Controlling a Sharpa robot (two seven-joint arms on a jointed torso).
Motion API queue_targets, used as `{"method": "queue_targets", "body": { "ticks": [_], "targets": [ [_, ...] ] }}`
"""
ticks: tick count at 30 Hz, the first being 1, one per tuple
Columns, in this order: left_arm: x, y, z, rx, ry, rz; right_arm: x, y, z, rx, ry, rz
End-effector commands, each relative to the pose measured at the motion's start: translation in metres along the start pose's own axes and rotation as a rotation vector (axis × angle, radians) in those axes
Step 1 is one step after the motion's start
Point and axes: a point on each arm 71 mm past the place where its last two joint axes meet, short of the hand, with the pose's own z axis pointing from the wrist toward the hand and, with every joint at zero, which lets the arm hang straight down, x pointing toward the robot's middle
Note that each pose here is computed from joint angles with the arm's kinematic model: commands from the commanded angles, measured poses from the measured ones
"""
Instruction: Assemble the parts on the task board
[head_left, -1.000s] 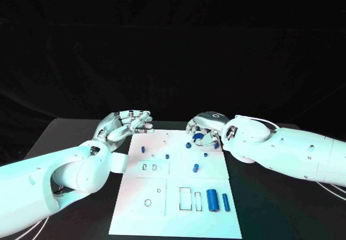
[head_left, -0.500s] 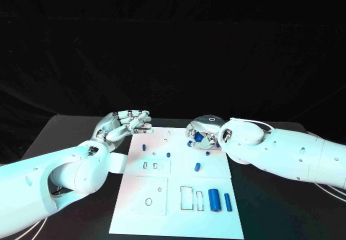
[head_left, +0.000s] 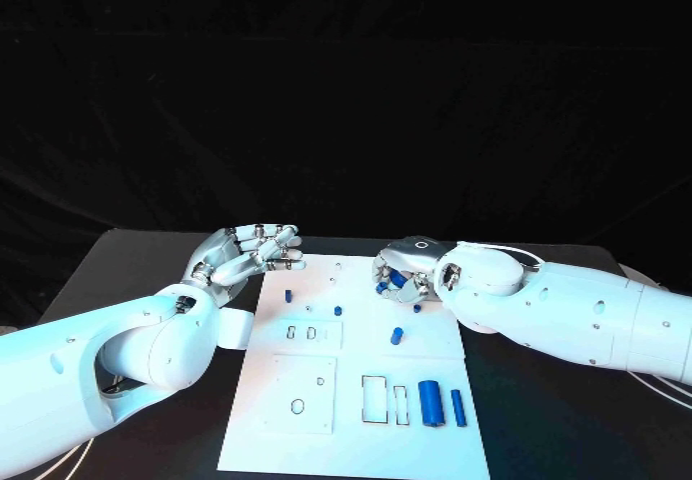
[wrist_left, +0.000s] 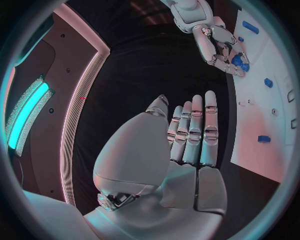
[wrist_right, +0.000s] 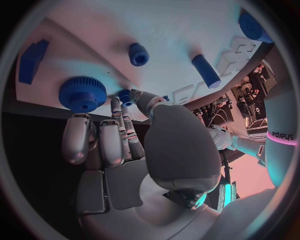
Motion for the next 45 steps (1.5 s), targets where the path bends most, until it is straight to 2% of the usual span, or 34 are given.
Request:
{"method": "queue_targets", "body": {
  "ticks": [1, 8, 12, 23, 28, 38, 45],
  "targets": [
    [0.0015, -0.0014, 0.0006, 0.002, 0.016, -0.013, 0.002, 0.001, 0.001, 0.002, 0.018, -0.019],
    [0.0012, -0.0011, 0.0006, -0.001, 0.018, -0.015, 0.002, 0.0, 0.001, 0.009, 0.014, -0.019],
    [0.0011, -0.0011, 0.0006, -0.003, 0.018, -0.015, 0.0, -0.001, 0.001, 0.012, -0.007, -0.018],
    [-0.0007, -0.0004, 0.0009, -0.01, 0.013, -0.017, -0.013, 0.009, -0.003, 0.003, -0.128, 0.008],
    [-0.0014, -0.0002, 0.0012, -0.013, 0.01, -0.024, -0.023, 0.009, 0.007, 0.018, -0.178, 0.022],
    [-0.0006, 0.0, 0.0015, -0.014, 0.013, -0.029, -0.033, 0.013, 0.027, 0.04, -0.254, 0.023],
    [0.0015, 0.0004, 0.0021, -0.016, 0.018, -0.031, -0.034, 0.021, 0.041, 0.036, -0.275, 0.025]
  ]
}}
